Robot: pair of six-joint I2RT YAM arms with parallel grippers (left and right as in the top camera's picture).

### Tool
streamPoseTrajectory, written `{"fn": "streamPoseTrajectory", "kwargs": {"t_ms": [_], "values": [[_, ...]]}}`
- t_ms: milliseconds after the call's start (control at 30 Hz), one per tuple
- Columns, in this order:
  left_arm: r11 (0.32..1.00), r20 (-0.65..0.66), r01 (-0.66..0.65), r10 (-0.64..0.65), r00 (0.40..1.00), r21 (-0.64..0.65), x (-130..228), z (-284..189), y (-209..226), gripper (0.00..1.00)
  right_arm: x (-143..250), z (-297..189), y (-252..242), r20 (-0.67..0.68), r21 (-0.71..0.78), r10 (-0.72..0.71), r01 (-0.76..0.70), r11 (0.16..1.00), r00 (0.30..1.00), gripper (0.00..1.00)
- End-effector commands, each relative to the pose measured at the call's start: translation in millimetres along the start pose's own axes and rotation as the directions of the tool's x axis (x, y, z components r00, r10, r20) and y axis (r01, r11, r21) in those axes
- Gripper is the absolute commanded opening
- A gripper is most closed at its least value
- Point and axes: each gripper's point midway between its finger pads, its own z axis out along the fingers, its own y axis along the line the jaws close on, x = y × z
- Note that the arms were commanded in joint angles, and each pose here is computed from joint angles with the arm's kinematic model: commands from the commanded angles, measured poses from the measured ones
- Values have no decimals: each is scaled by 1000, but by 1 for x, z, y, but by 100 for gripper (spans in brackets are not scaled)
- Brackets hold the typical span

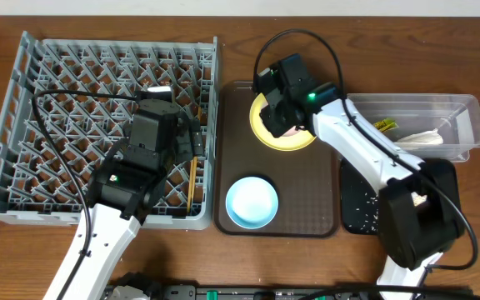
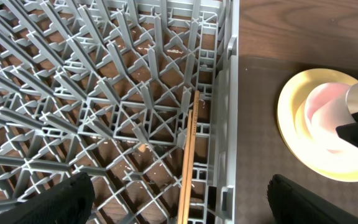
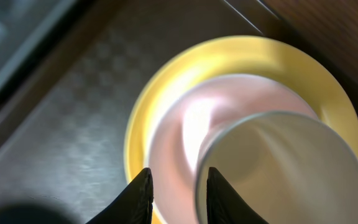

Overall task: Sort waste into correct bins and load items into the dishwasher
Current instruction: 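Move the right gripper to the white cup and grasp it off the plate, then hand the white cup from the right gripper to the left gripper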

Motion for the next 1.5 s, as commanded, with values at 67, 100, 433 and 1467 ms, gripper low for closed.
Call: {"fn": "streamPoseTrajectory", "kwargs": {"t_ms": [67, 100, 433, 1467], "values": [[1000, 15, 7, -7, 1000, -8, -7, -3, 2, 92, 10, 12, -9, -44, 66, -5, 8, 998, 999, 25], [1000, 15, 8, -8, 1000, -8, -7, -3, 2, 92, 10, 12, -9, -44, 66, -5, 8, 998, 999, 19], [1000, 15, 7, -7, 1000, -8, -7, -3, 2, 92, -61, -84, -7, 232, 80, 8, -28, 996, 973, 1], [342, 203, -199, 25, 979, 918, -46, -146, -164, 99, -5, -357, 31, 649, -678, 242, 403, 615, 721, 1]]}}
